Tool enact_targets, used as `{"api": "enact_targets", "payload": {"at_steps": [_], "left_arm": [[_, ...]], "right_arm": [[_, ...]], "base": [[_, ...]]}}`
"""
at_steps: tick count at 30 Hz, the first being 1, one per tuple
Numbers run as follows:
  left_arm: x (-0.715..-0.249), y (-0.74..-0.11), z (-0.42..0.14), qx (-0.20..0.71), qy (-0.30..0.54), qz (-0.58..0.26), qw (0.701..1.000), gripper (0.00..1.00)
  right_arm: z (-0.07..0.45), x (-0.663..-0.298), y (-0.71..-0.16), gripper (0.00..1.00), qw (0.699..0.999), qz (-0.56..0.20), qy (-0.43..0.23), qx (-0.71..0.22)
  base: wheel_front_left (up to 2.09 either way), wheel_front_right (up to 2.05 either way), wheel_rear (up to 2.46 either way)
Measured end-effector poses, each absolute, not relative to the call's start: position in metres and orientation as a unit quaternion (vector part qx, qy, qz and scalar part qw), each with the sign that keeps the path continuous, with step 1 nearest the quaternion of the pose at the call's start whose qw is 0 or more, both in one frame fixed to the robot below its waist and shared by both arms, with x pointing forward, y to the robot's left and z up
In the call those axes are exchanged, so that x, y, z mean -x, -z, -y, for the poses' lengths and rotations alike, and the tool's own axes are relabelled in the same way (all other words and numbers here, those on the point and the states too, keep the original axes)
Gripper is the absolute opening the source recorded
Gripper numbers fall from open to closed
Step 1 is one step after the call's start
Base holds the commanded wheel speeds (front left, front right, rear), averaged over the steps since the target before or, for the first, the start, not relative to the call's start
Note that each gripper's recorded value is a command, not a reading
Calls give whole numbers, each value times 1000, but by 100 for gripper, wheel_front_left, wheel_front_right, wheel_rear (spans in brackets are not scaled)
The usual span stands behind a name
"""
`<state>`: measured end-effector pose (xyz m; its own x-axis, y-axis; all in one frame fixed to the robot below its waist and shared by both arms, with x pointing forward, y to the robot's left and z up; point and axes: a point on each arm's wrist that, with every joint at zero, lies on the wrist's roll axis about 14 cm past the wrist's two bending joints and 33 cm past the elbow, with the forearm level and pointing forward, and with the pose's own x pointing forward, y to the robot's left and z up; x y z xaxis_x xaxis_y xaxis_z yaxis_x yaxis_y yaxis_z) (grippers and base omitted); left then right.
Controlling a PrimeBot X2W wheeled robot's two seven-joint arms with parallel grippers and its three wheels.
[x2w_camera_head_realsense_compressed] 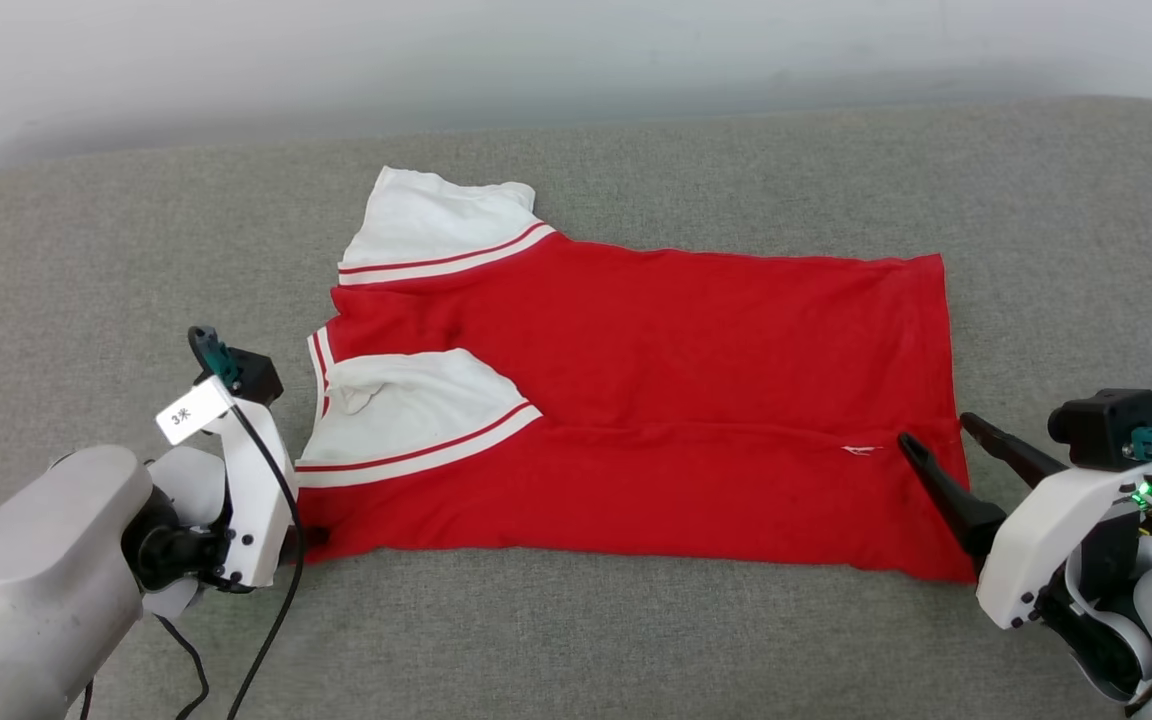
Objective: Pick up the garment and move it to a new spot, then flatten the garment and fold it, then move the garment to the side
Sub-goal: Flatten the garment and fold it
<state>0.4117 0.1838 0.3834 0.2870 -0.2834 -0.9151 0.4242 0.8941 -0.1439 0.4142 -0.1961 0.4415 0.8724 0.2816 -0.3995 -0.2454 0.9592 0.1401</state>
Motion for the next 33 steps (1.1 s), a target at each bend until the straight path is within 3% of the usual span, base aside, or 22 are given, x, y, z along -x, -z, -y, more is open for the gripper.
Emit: {"api": "enact_targets", "payload": {"at_steps": [5,6,7,8,18,24,33], "left_arm": [[-408,-370,-180,-59,225,-561,795,100],[-406,-369,-179,-61,227,-564,792,95],[-405,-368,-178,-61,228,-565,791,34],[-404,-368,-178,-61,229,-565,791,0],[-405,-387,-167,-78,260,-491,828,0],[-407,-405,-167,-91,271,-447,848,0],[-407,-409,-163,-105,287,-429,850,0]], "right_arm": [[195,-417,-440,100,966,-214,-135,-45],[195,-417,-439,100,966,-215,-135,-46],[196,-417,-439,100,966,-215,-135,-45],[196,-417,-440,100,966,-215,-134,-45],[225,-419,-475,100,971,-204,-123,5],[244,-404,-470,100,948,-292,-118,39],[243,-382,-440,100,906,-403,-121,38]], "base": [[0,0,0],[0,0,0],[0,0,0],[0,0,0],[0,0,0],[0,0,0],[0,0,0]]}}
